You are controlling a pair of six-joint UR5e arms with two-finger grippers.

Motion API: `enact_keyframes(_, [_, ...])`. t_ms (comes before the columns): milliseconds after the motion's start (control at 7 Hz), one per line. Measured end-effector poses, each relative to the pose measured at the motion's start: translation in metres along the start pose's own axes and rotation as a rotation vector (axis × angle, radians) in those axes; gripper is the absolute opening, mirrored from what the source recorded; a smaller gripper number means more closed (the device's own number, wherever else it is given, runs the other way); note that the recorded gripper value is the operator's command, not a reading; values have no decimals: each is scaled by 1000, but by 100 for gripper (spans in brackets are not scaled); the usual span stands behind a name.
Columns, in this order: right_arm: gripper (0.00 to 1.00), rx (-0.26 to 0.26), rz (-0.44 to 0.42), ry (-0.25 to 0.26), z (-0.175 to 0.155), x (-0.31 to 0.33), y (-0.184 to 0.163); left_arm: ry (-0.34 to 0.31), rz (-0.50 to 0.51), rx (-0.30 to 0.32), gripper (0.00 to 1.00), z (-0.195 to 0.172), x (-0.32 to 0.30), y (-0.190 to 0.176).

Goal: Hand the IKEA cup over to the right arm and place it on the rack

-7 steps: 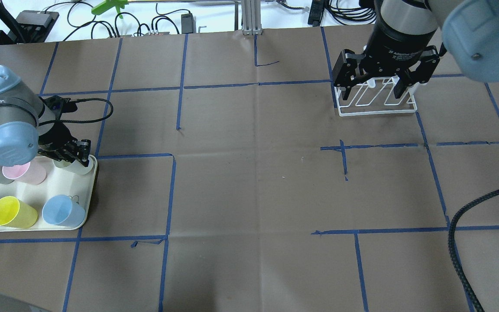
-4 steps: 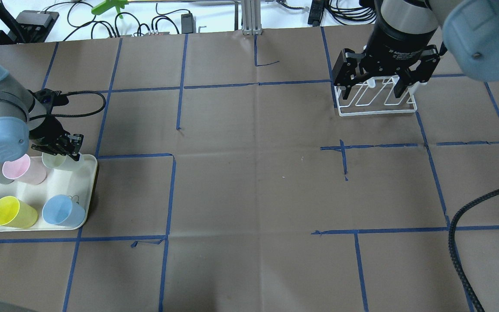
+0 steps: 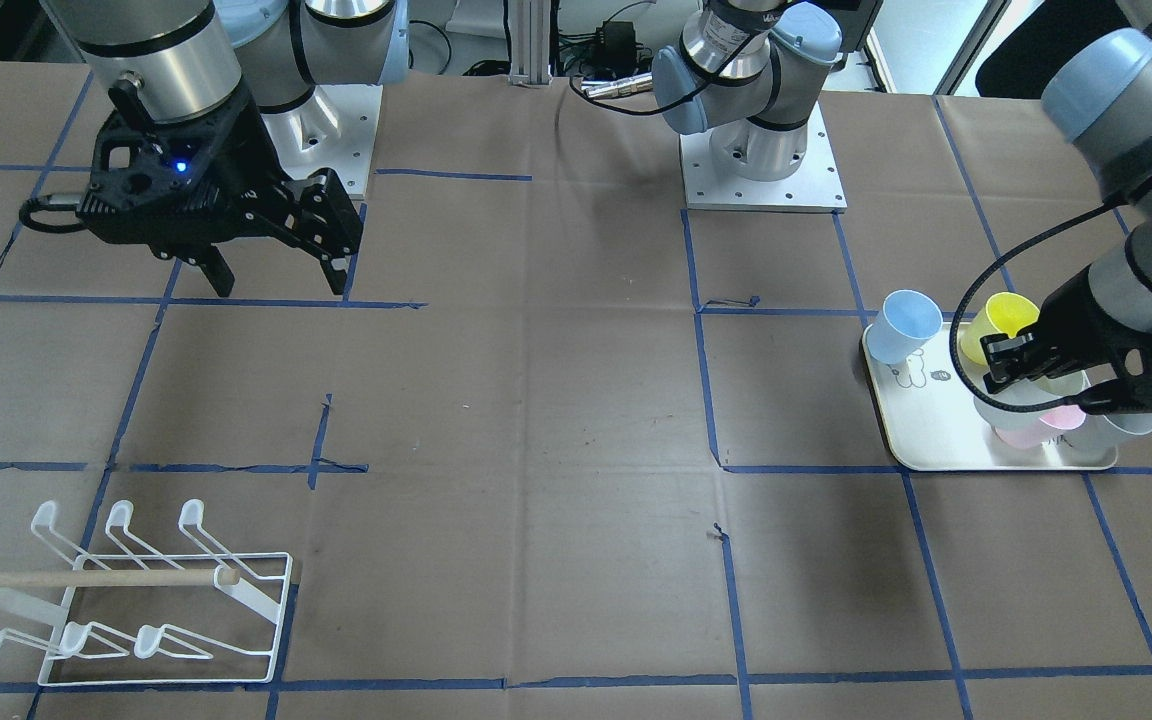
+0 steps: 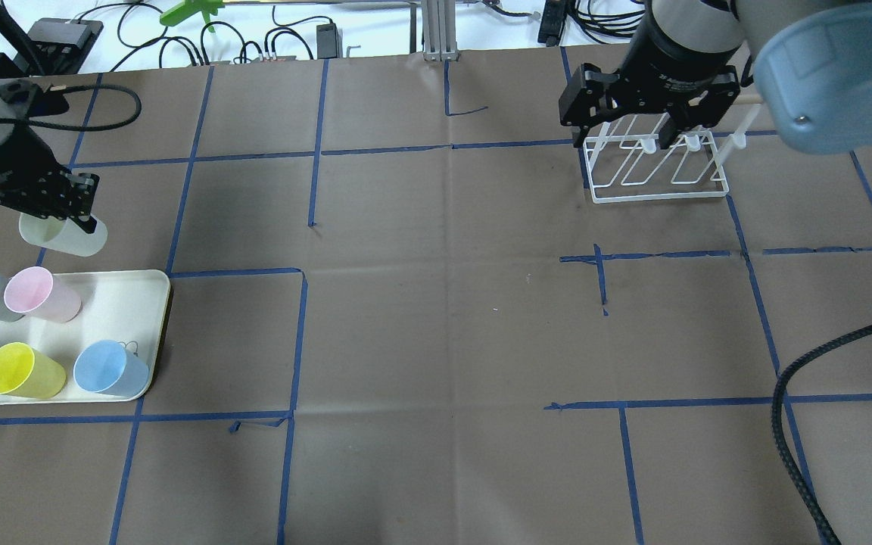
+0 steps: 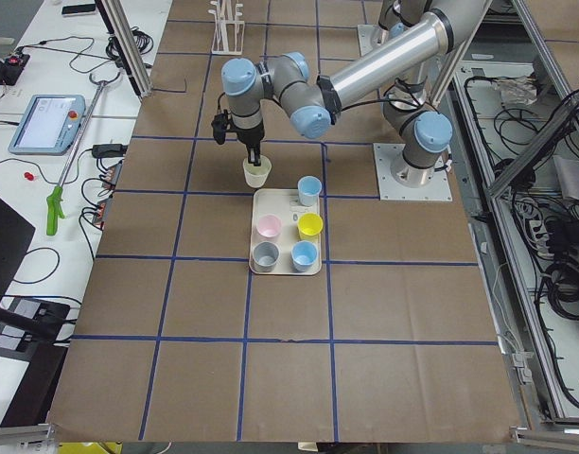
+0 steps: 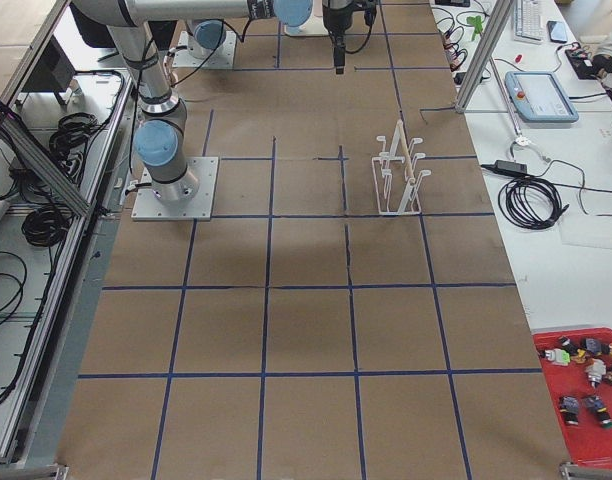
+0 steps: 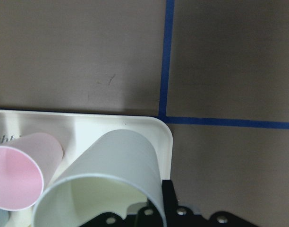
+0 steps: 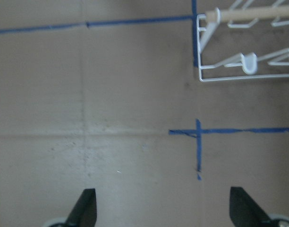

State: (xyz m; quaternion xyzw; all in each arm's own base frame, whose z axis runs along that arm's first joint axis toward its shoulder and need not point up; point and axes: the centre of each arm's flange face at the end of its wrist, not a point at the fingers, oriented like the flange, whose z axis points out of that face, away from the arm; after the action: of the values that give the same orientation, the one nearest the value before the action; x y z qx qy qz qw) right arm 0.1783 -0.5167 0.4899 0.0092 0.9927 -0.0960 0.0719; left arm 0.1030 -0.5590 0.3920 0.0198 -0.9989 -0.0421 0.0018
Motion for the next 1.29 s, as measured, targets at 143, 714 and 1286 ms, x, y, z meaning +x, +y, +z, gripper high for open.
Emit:
enact_keyframes(143, [99, 92, -3, -102, 13, -8, -13, -1, 15, -7, 0, -37, 14, -2])
enact_keyframes(714, [100, 262, 400, -582, 55, -38, -25, 74, 68, 48, 0, -69, 52, -16])
enact_keyframes(1286, [100, 28, 966, -800, 92, -47, -4, 293, 204, 421, 0, -49, 129, -26])
